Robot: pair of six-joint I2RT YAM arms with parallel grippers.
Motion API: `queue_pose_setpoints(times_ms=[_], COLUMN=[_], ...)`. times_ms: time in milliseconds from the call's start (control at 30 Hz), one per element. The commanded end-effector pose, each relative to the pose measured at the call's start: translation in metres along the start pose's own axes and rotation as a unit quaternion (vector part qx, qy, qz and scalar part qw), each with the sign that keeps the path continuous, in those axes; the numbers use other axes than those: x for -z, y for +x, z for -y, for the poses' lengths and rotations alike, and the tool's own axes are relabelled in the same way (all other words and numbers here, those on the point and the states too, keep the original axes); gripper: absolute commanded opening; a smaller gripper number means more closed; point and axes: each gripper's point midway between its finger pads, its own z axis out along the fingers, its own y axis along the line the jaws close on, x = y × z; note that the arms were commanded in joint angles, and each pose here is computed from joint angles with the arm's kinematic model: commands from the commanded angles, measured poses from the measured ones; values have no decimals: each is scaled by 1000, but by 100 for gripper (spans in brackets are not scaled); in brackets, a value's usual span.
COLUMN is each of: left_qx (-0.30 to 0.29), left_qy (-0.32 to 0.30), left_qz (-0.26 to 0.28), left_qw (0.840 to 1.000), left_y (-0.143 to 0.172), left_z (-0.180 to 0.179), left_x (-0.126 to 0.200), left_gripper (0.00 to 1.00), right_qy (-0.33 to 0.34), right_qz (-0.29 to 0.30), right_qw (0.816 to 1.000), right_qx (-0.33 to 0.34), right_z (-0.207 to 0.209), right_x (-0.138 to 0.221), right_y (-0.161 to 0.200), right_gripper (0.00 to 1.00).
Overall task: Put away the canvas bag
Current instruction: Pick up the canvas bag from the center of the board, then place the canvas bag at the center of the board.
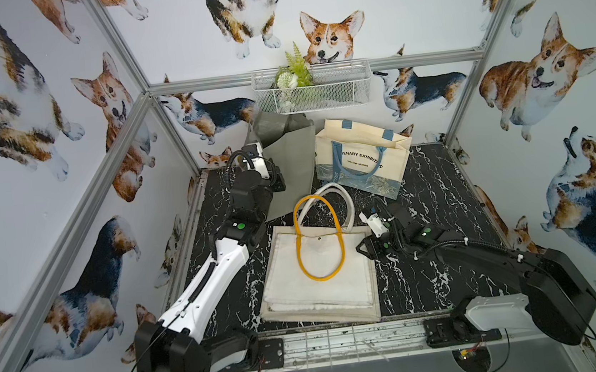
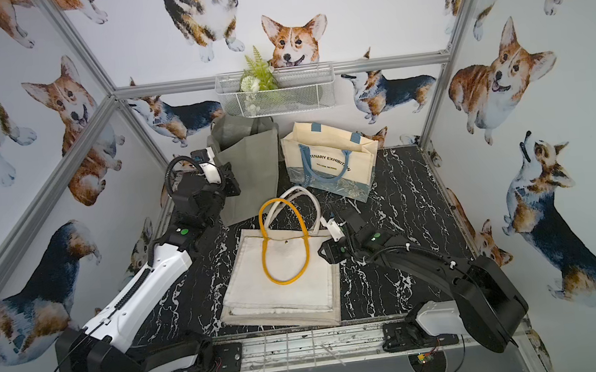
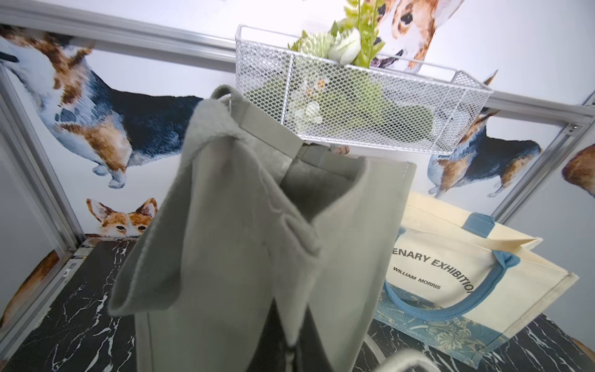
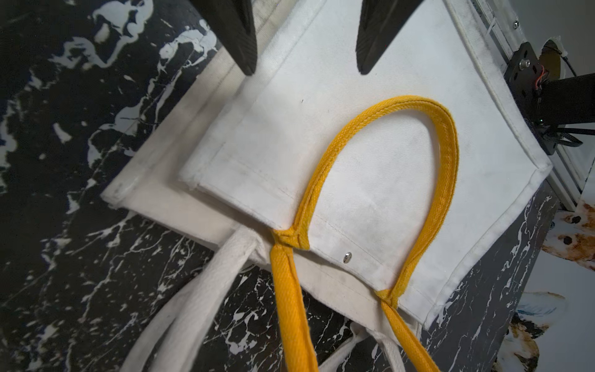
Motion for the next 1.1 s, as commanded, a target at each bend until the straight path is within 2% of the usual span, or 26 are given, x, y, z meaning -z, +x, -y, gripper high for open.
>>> queue_pose_setpoints(times_ms=[0, 133, 333, 500, 667, 833, 967, 1067], left_qx=[-6, -20, -23, -43, -23, -5, 26, 48], left_qy=[0, -31, -45, -62, -55, -56, -35, 4], left_qz=[51, 58, 79, 68, 82, 69, 55, 45], left_qw=[999, 998, 996, 995, 995, 996, 998, 998], left_y=[-35, -41, -58, -71, -88, -95, -98, -100], left_z=[-1, -14, -24, -28, -27, -27, -19, -4], left_x=[19, 35, 62, 74, 88, 93, 96, 99], left_gripper=[0, 0, 0, 0, 0, 0, 0, 0], right_qy=[-5, -18, -31, -37, -33, -53, -46, -59], right_qz=[33, 51, 53, 57, 63, 94, 71, 61], right_qw=[999, 997, 996, 996, 995, 988, 991, 992], right_qx=[36, 57, 57, 58, 71, 111, 100, 91], right_z=[-8, -17, -26, -31, -33, -43, -40, -46], right_x=[12, 17, 18, 16, 14, 12, 2, 2], right_y=[-20, -33, -46, -58, -71, -93, -111, -118], right_gripper=[55, 56, 57, 59, 60, 62, 62, 62])
